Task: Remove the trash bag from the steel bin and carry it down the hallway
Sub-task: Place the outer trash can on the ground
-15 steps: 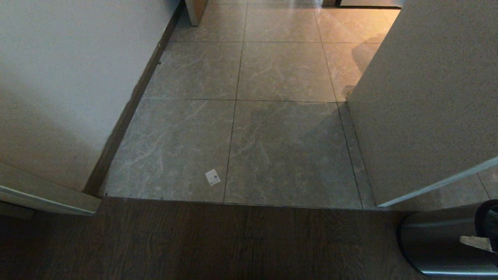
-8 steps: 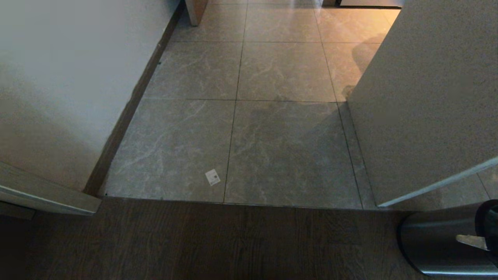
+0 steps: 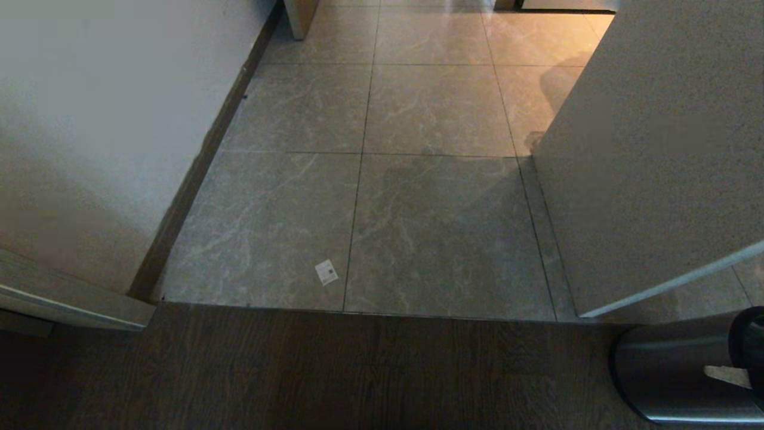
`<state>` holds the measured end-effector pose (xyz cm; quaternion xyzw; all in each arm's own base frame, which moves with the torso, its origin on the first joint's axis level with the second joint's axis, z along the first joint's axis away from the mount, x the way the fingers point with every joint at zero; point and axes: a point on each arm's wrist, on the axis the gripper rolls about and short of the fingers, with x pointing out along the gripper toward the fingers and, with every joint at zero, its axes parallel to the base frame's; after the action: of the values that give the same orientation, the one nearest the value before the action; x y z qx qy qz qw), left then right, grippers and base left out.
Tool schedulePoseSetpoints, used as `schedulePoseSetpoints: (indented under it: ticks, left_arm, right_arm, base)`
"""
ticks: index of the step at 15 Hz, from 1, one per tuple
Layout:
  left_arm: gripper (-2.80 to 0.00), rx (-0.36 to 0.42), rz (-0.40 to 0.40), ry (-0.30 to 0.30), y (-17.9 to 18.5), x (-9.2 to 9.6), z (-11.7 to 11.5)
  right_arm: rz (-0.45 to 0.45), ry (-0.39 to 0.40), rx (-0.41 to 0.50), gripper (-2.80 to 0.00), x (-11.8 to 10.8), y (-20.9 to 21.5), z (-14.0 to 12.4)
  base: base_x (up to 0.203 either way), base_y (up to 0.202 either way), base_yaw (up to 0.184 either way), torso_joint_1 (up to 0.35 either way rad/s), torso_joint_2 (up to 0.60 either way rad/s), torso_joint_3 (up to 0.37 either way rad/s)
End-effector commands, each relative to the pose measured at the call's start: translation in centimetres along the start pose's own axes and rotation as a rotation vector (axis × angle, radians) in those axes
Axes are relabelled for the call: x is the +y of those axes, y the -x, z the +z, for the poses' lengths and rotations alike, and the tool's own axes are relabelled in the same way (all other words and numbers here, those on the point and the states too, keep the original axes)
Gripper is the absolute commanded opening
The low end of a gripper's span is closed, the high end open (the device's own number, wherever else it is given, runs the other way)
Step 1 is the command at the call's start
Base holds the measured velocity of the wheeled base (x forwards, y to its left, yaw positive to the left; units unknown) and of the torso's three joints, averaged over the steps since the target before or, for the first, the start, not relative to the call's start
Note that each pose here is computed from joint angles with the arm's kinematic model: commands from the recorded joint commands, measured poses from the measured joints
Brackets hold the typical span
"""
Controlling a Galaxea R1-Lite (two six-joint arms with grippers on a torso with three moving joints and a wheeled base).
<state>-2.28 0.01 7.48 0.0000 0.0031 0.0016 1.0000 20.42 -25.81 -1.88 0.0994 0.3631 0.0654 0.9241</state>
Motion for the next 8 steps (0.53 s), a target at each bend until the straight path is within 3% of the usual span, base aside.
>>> schedulePoseSetpoints:
  ticks: [1, 8]
  left_arm:
    - [-2.8, -0.001, 0.0, 0.0, 0.0, 0.0, 0.0]
    - [-2.8, 0.0, 0.0, 0.0, 0.0, 0.0, 0.0]
  right_arm:
    - [0.001, 0.052, -0.005, -2.8, 0.1, 0.2, 0.1]
    - [-0.075, 0.101, -0.024, -2.8, -1.2, 1.6, 1.3]
  base:
    - [0.0, 0.0, 0.0, 0.0, 0.0, 0.0]
    - [0.0, 0.0, 0.0, 0.0, 0.0, 0.0]
